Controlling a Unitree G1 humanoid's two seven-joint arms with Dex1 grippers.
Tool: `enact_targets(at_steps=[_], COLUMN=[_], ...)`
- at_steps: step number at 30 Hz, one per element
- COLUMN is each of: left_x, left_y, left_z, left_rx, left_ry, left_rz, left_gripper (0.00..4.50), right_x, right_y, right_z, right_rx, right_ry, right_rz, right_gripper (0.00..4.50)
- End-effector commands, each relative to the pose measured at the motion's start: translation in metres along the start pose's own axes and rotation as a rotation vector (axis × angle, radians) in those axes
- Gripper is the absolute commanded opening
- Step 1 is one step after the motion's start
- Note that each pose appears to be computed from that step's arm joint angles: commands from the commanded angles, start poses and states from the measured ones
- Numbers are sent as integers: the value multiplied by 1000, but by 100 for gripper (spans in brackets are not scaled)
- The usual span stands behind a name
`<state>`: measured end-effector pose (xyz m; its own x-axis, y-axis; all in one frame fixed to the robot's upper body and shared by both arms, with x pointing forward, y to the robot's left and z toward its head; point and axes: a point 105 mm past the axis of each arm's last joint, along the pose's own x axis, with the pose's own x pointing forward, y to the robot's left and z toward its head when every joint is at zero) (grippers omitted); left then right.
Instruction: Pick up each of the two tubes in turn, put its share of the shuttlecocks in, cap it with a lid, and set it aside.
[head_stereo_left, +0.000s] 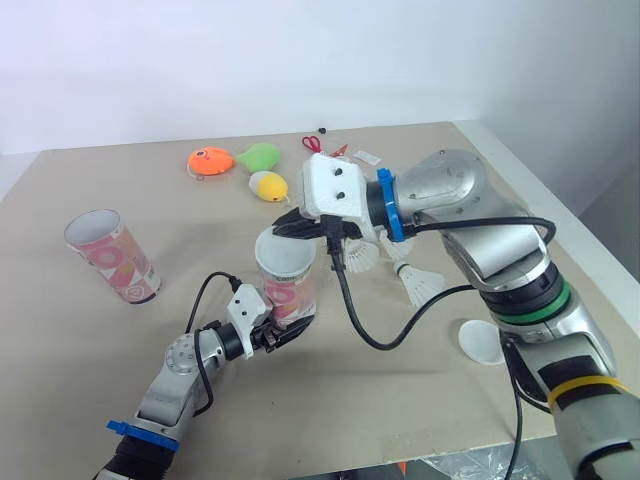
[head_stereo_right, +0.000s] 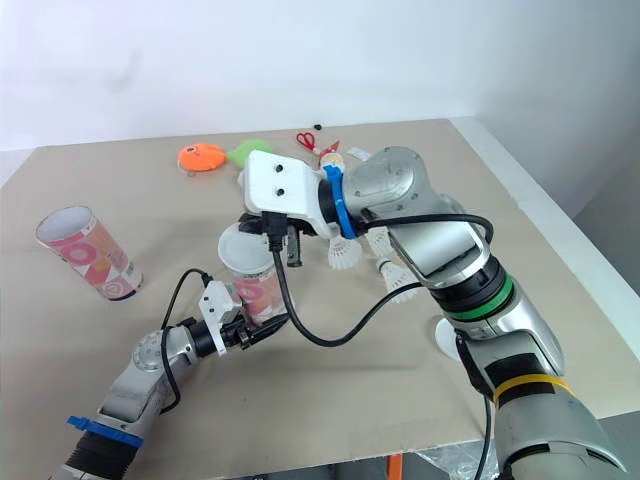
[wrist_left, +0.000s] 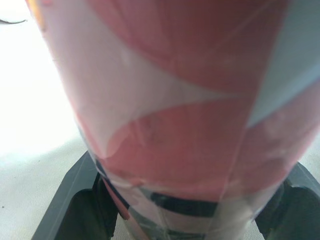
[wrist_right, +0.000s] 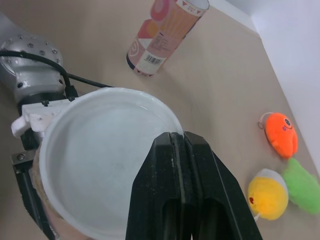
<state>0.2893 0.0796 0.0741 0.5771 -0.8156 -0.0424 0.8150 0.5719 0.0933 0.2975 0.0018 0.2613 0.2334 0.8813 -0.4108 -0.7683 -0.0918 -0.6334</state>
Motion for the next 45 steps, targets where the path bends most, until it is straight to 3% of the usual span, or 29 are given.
enact_targets(at_steps=[1, 27, 45], left_x=[-8, -7, -8], left_y=[4, 6, 5], left_z=[-29, -30, -30], left_rx=[-49, -44, -46], left_ry=[114, 122, 124], left_rz=[39, 39, 41], left_gripper=[292, 292, 292], right_x=[0, -3, 22], right_y=[-1, 5, 19], right_z=[6, -9, -12], right_rx=[-62, -163, -110], right_ry=[10, 99, 24], right_rz=[1, 29, 47], right_gripper=[5, 5, 5])
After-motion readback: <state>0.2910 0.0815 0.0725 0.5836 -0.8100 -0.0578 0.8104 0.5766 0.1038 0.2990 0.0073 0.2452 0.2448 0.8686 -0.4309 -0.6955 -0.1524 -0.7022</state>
